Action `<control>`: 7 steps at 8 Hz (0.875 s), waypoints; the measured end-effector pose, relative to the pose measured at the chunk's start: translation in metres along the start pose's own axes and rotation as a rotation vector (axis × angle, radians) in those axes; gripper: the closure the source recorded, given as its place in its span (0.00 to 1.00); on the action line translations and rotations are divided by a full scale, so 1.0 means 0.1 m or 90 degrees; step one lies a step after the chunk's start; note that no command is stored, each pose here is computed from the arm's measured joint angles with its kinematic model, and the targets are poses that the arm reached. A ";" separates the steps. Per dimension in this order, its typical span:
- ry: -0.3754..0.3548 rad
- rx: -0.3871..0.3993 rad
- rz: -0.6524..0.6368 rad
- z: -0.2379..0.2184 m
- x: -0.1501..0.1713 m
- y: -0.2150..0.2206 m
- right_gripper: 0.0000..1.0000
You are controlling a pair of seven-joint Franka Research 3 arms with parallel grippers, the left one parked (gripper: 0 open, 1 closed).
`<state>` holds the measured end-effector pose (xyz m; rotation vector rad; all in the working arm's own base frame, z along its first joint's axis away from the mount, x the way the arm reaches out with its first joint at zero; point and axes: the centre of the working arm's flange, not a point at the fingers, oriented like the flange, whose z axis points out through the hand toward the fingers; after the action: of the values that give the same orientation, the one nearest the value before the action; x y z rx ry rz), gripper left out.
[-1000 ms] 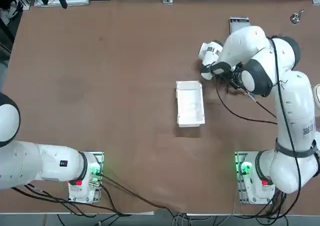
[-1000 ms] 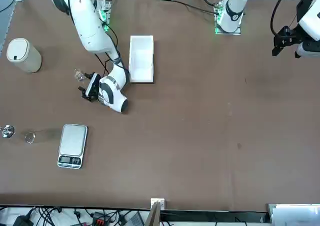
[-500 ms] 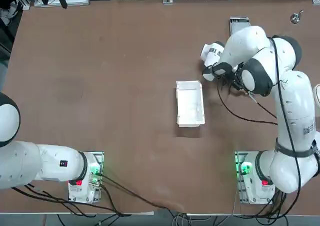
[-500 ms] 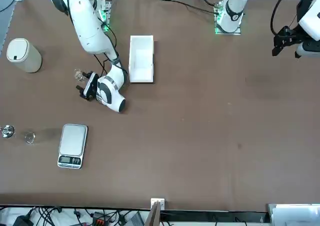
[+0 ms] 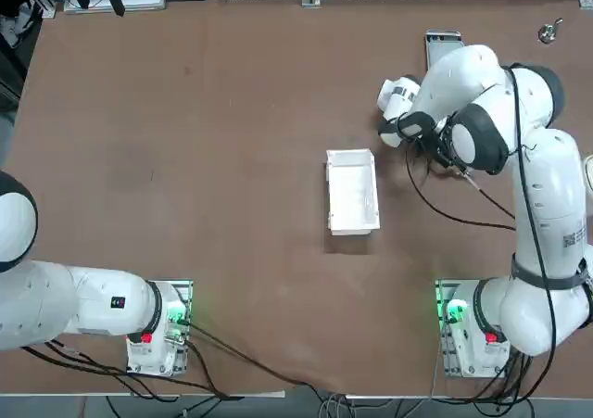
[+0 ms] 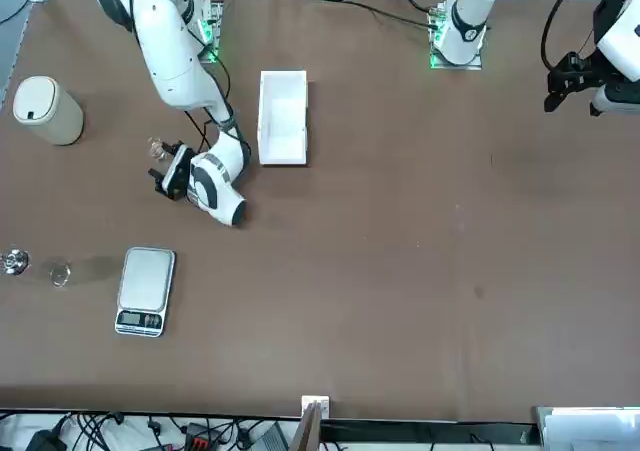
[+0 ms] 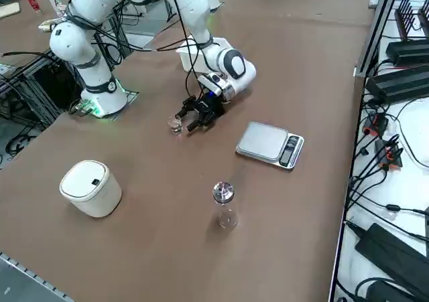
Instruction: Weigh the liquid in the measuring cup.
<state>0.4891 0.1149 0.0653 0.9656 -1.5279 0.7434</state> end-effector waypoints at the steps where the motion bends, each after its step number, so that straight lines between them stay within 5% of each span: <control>1: -0.001 0.000 -0.001 0.01 0.00 0.00 0.06; 7: -0.013 -0.020 -0.006 0.05 0.01 0.06 0.04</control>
<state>0.4814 0.1137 0.0654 0.9593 -1.5479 0.7030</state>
